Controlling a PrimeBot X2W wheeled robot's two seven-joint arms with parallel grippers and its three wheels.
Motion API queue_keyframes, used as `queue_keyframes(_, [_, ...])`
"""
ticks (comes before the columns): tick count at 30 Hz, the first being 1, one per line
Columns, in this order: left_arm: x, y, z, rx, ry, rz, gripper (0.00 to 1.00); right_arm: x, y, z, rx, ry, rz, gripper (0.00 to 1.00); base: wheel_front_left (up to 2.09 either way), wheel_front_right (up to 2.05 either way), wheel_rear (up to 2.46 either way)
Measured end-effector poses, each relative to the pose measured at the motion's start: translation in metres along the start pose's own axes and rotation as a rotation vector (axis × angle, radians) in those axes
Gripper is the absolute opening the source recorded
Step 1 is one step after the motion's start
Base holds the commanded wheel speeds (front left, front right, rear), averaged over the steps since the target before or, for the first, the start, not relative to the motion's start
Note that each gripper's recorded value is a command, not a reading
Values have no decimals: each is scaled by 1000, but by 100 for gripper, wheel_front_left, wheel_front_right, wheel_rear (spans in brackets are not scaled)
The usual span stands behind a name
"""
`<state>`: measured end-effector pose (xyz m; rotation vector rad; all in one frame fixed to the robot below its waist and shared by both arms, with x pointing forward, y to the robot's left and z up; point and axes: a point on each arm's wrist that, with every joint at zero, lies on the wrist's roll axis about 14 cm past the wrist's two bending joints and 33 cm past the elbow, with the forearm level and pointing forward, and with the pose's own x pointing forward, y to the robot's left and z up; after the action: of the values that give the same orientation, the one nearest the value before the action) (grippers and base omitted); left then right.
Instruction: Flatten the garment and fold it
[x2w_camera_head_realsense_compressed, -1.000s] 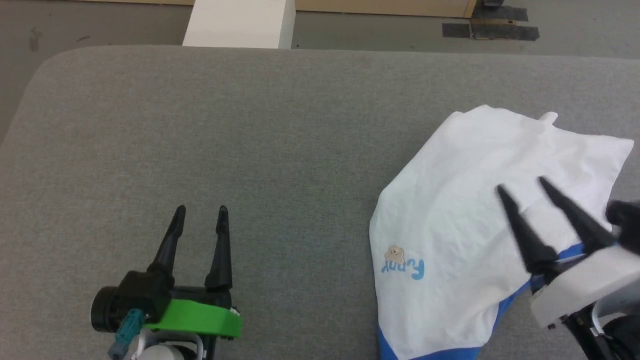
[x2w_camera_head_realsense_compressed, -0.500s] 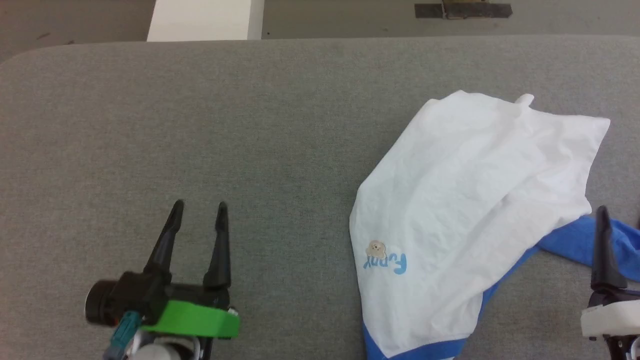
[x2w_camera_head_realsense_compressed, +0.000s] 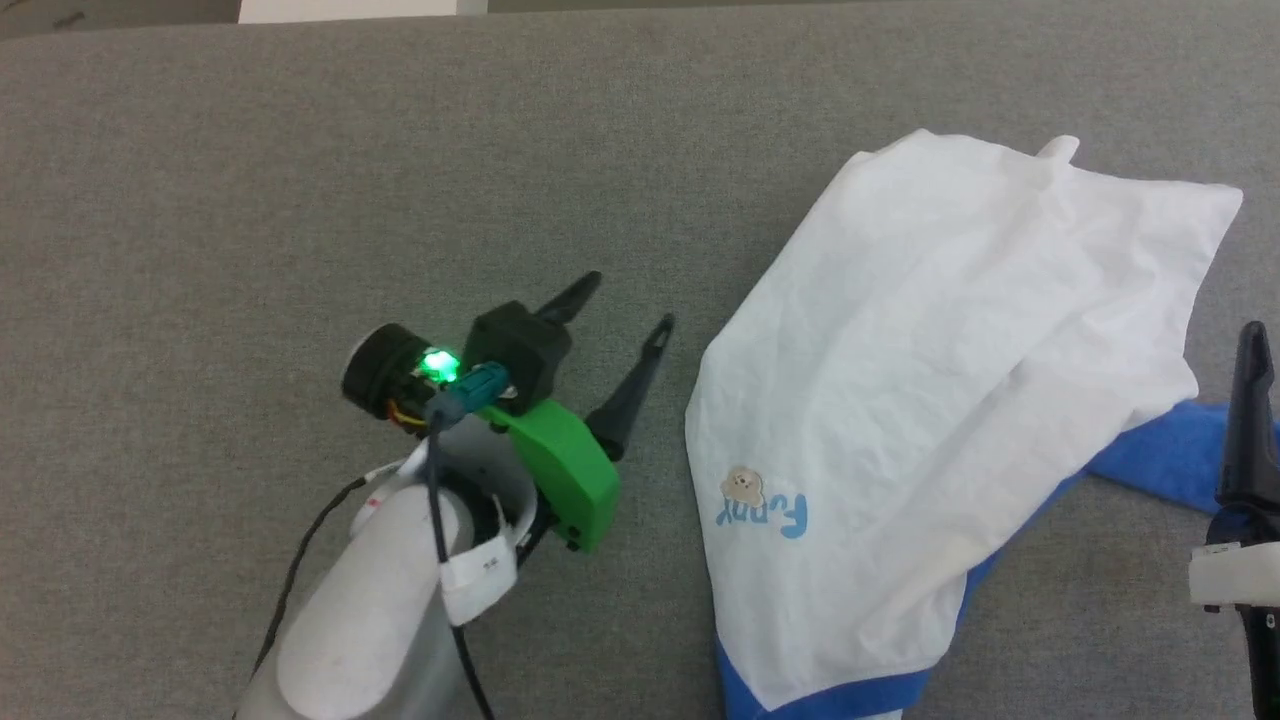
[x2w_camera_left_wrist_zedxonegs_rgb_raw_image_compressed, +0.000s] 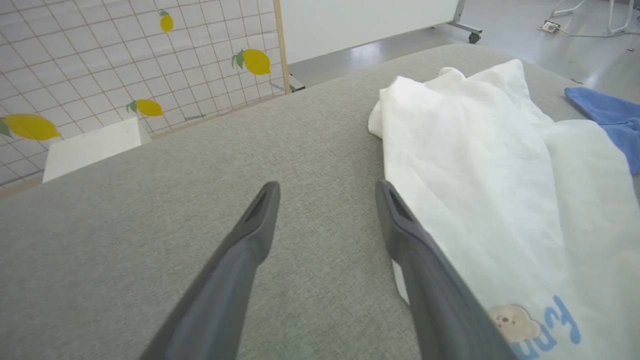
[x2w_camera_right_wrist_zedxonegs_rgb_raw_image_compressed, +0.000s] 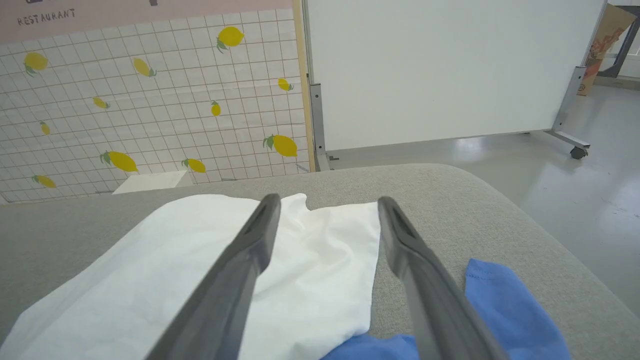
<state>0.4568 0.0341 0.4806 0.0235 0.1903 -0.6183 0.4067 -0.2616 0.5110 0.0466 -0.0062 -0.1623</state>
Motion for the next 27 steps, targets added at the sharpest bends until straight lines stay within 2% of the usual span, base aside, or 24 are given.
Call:
queue_keyframes(7, [16,-46,-33,-48,163,-172,100,1,-4,-8,-12,33,-12,100,0,0,0])
queue_keyframes(16, [19,-60,-90,-84,349,-222,100,-1,-5,-16,-6,58,-17,100,0,0,0])
queue_keyframes(17, [20,-62,-90,-91,352,-225,70,-2,-6,-16,-6,60,-17,100,0,0,0])
queue_keyframes(19, [24,-63,-89,-107,340,-224,0,-2,-6,-16,-6,60,-19,100,0,0,0])
queue_keyframes(23, [24,-57,-85,-145,306,-181,0,-3,-7,-12,-4,50,-22,100,0,0,0])
queue_keyframes(27, [20,-25,-70,-214,216,-33,0,-2,-3,-7,2,40,-10,100,0,0,0])
